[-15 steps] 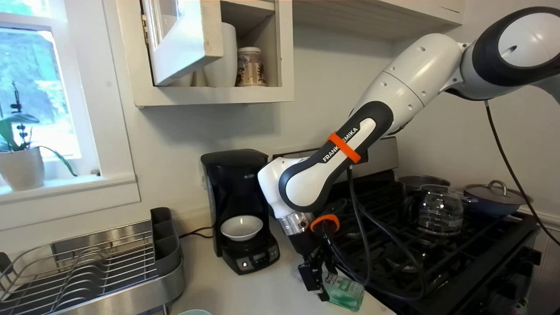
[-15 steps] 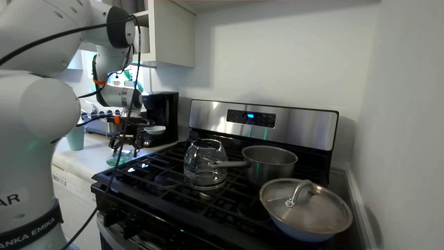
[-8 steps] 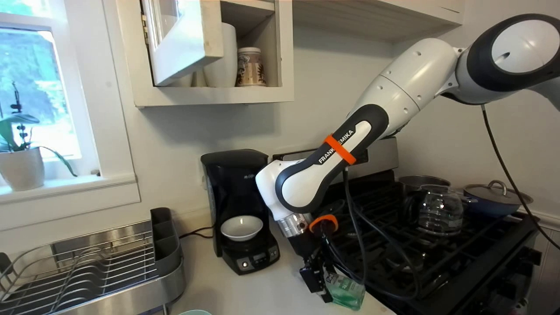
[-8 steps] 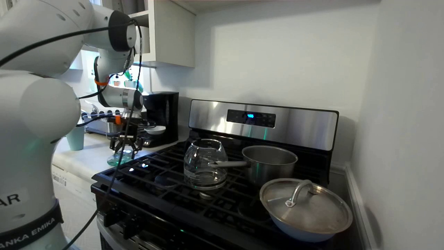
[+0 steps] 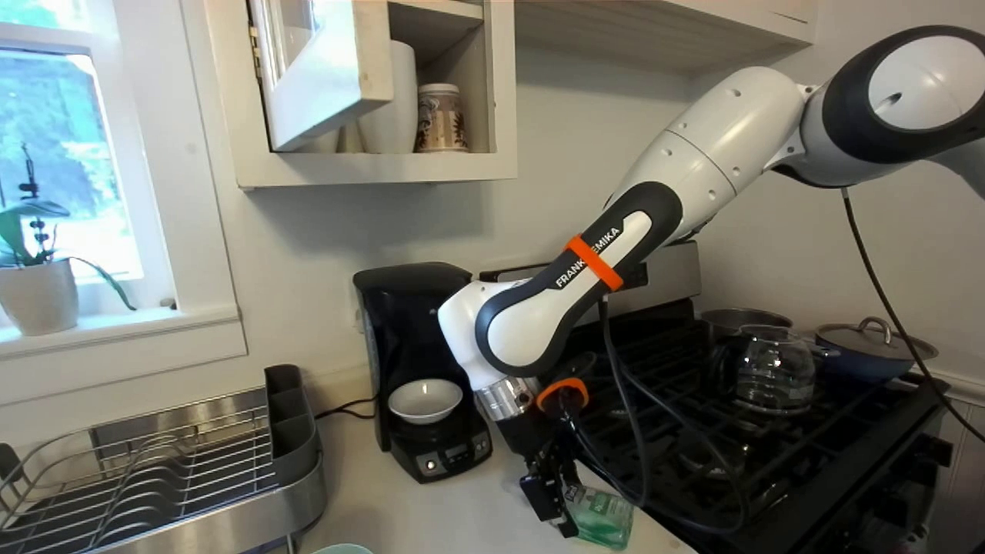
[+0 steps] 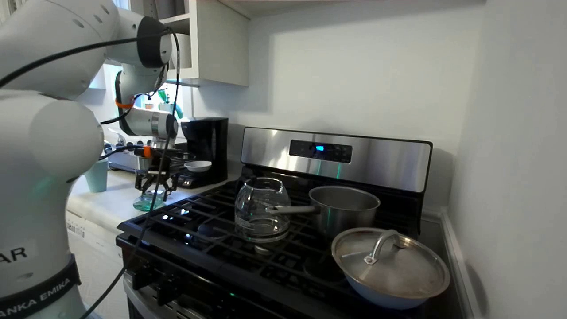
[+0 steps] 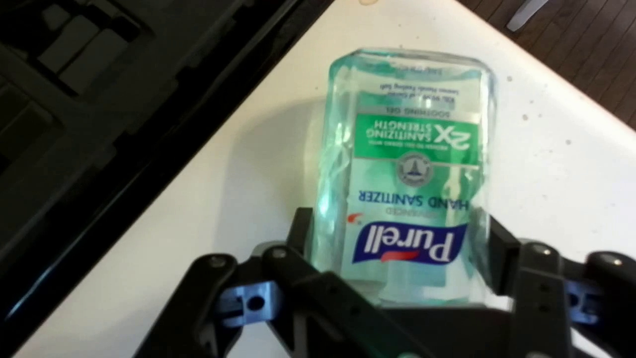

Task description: Position the soap dispenser bottle in an upright position

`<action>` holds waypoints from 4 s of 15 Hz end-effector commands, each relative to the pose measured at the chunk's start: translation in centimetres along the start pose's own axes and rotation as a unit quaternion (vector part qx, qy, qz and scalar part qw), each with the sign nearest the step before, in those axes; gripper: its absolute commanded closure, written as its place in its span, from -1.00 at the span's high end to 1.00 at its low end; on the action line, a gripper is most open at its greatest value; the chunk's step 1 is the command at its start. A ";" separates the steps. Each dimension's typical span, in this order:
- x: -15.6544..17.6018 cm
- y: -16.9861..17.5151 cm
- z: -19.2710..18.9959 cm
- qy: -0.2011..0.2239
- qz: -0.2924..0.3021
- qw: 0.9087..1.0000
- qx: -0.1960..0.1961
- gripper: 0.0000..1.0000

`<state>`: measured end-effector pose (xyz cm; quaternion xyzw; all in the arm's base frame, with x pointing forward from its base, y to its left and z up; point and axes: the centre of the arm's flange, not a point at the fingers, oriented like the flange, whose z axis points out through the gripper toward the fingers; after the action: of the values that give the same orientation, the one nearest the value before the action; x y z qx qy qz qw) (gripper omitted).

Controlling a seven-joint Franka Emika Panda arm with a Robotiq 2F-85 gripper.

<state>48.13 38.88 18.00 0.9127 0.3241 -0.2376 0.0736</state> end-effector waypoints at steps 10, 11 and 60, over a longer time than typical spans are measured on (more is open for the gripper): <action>-7.1 -11.0 -6.5 0.169 -0.161 0.952 -0.196 0.04; -7.7 -11.3 -6.9 0.190 -0.174 0.945 -0.204 0.05; -8.7 2.5 3.8 0.650 -0.391 0.651 -0.002 0.00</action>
<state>40.88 30.95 18.87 0.6361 0.6134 0.4037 -0.2368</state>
